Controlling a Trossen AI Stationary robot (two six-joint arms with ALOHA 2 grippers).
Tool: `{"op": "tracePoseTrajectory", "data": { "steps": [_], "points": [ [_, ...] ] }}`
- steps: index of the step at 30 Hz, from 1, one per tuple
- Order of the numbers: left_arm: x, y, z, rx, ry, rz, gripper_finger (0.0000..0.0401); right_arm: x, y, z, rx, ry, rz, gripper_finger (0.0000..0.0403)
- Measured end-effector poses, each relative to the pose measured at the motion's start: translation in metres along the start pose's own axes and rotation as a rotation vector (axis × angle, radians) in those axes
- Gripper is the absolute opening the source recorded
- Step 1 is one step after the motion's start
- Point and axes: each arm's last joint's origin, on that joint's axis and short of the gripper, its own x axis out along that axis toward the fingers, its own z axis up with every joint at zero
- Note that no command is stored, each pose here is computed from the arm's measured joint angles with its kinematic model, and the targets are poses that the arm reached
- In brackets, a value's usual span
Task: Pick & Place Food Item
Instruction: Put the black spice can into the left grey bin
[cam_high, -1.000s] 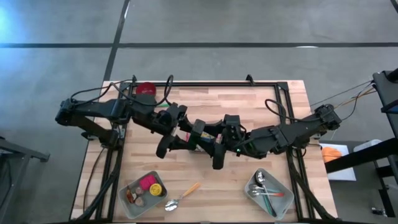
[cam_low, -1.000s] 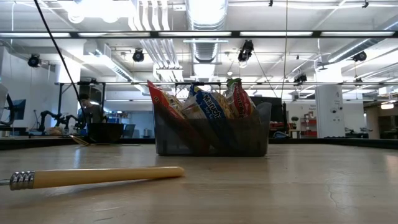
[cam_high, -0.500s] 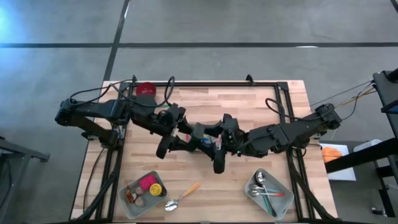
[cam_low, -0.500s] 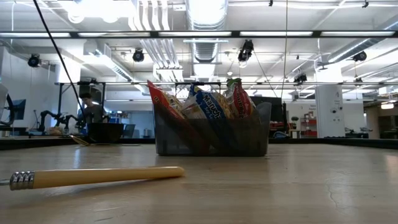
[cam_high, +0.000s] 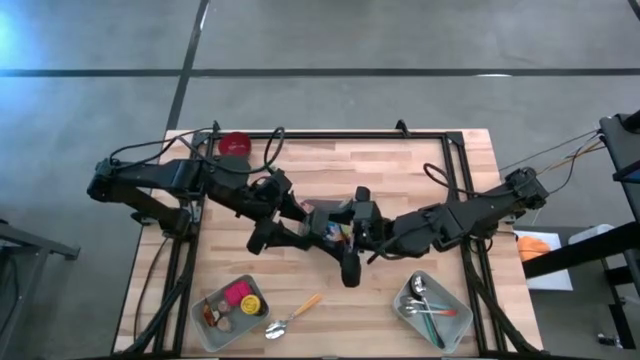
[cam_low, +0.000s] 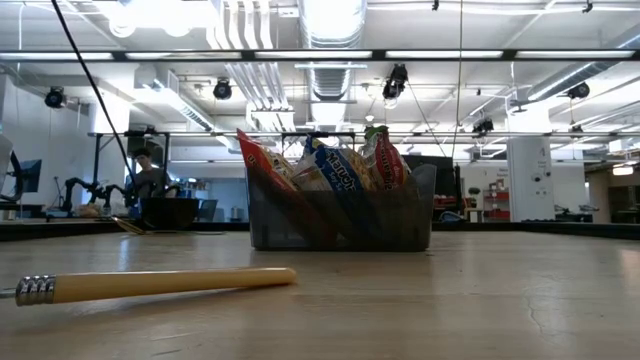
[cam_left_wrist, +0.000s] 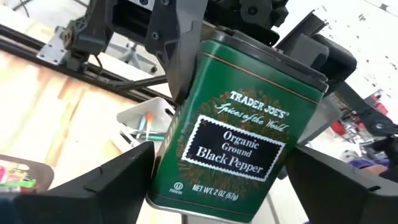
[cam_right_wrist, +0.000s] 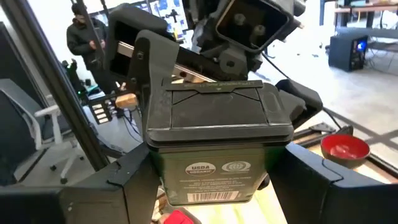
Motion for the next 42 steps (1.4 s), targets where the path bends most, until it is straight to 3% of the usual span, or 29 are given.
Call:
{"op": "tracePoseTrajectory", "data": {
  "steps": [15, 22, 31, 42],
  "points": [
    [-0.026, -0.006, 0.001, 0.009, -0.016, 0.012, 0.0360, -0.004, -0.002, 0.004, -0.024, -0.002, 0.001, 0.0247],
    [-0.037, -0.004, -0.002, -0.095, -0.005, 0.070, 0.0360, -0.005, -0.013, -0.012, -0.041, 0.131, -0.146, 0.0247],
    [-0.018, 0.005, -0.004, -0.188, -0.010, 0.149, 0.0360, 0.016, -0.028, -0.046, -0.043, 0.285, -0.276, 0.0247],
    [0.012, 0.026, -0.017, -0.293, 0.107, 0.265, 0.0361, 0.035, -0.032, -0.069, -0.069, 0.376, -0.284, 0.0247]
  ]
}}
